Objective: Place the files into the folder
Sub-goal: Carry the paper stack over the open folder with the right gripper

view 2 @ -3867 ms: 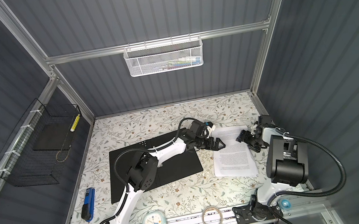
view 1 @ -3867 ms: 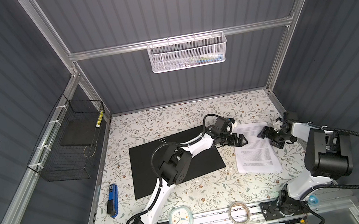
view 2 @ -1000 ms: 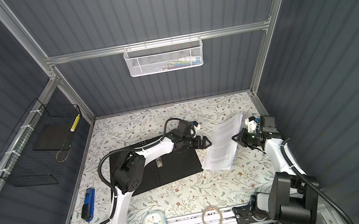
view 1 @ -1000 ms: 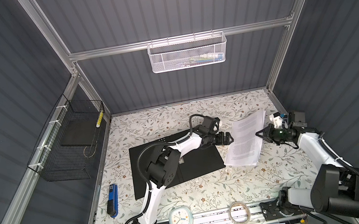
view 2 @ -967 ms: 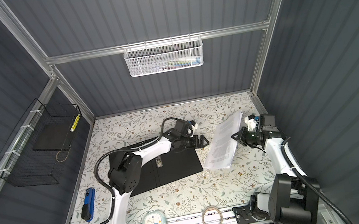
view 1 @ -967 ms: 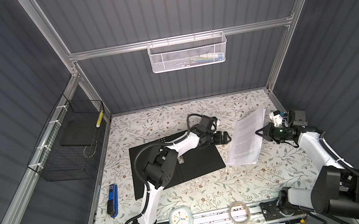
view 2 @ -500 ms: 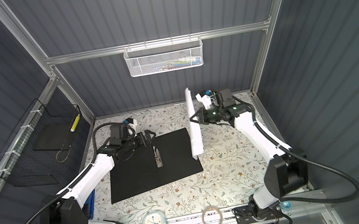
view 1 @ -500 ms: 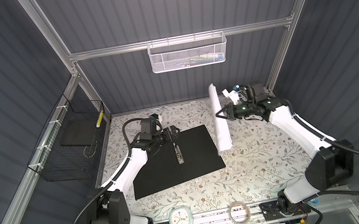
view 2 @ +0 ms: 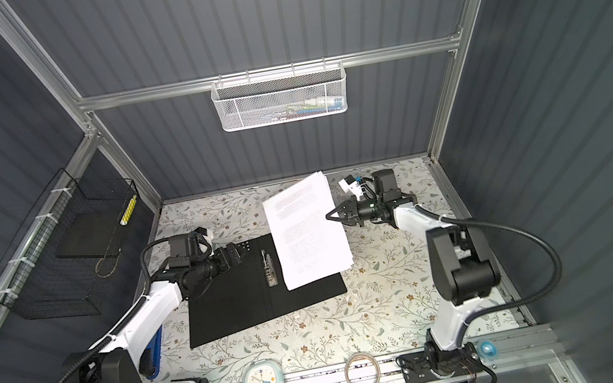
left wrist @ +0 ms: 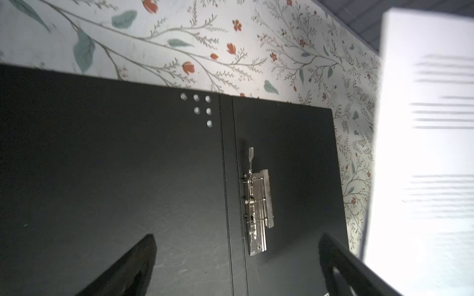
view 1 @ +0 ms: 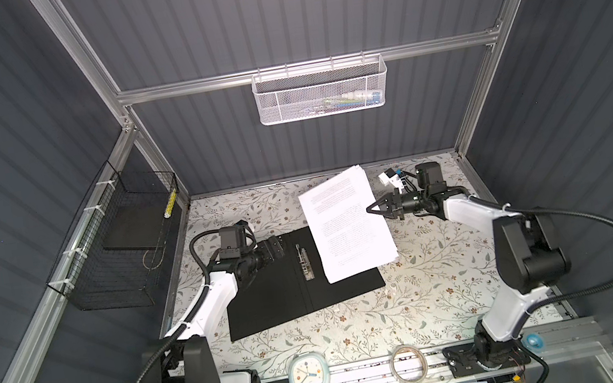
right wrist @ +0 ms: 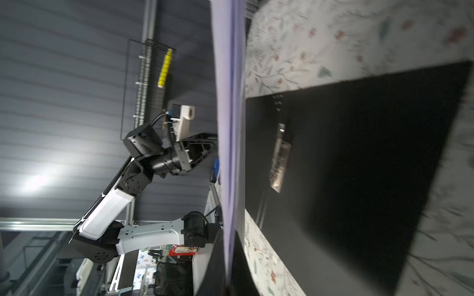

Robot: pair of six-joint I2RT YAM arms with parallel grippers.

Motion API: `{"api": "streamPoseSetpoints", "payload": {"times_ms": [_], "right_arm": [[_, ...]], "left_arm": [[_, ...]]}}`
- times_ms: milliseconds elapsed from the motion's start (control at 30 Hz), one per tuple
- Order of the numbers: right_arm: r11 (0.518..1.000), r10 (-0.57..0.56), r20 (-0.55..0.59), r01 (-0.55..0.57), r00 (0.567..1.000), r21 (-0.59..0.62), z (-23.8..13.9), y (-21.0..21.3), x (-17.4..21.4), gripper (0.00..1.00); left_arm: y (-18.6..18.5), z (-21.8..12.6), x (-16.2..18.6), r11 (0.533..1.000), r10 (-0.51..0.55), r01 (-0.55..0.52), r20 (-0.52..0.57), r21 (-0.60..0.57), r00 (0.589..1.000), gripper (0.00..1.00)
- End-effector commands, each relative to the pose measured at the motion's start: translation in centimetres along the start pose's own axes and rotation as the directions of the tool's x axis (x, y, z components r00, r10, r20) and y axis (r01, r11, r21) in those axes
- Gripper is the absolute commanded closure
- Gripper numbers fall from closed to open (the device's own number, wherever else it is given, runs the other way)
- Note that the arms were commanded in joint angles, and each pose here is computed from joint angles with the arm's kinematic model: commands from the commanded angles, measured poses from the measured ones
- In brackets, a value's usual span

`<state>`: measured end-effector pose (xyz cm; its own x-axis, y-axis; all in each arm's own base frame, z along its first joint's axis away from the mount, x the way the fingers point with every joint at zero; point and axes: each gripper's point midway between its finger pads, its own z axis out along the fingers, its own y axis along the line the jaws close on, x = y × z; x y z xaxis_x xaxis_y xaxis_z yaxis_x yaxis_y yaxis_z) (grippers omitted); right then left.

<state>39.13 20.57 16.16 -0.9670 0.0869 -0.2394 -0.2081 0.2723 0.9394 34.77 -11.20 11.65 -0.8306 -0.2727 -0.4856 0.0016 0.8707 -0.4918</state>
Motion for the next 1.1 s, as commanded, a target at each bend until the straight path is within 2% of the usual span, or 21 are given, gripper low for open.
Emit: {"api": "streamPoseSetpoints", "payload": {"times_ms": [0,133,267,467,533,633,833,1067], "right_arm": [[0.998,0.007,-0.079,-0.001,0.997,0.07,0.7,-3.0,1.5,1.0],[0.99,0.006,-0.095,0.007,0.995,0.139,0.9,-4.6,1.4,1.0],[0.979,0.0,-0.097,0.019,0.995,0.201,1.1,-5.7,0.9,1.0],[0.976,-0.003,-0.107,0.026,0.994,0.215,2.2,-6.1,1.1,1.0],[0.967,0.01,-0.099,0.015,0.995,0.254,2.3,-6.7,0.9,1.0],[0.965,0.004,-0.098,0.022,0.995,0.263,2.9,-6.6,1.1,1.0],[0.96,-0.01,-0.132,0.047,0.991,0.277,4.5,-6.2,1.8,1.0],[0.96,-0.006,-0.101,0.034,0.995,0.278,5.1,-6.2,0.9,1.0]], "left_arm": [[-0.1,0.9,1.8,1.0,0.005,-0.004,-0.018,0.029,1.0,0.01],[0.9,2.1,4.1,1.0,0.003,-0.002,-0.046,0.017,0.999,0.01],[0.4,3.1,4.7,0.998,-0.011,0.014,-0.045,0.069,0.999,0.01],[-1.8,4.5,5.4,0.992,0.016,-0.011,-0.041,0.125,0.999,0.01],[-3.1,5.0,5.6,0.987,0.045,-0.04,-0.03,0.158,0.999,0.01],[-5.1,5.6,6.5,0.972,0.08,-0.059,-0.081,0.229,0.994,0.01],[-3.7,6.4,6.9,0.987,0.08,-0.061,-0.125,0.147,0.989,0.01],[-4.0,7.1,6.4,0.986,0.095,-0.075,-0.131,0.152,0.987,0.01]]}}
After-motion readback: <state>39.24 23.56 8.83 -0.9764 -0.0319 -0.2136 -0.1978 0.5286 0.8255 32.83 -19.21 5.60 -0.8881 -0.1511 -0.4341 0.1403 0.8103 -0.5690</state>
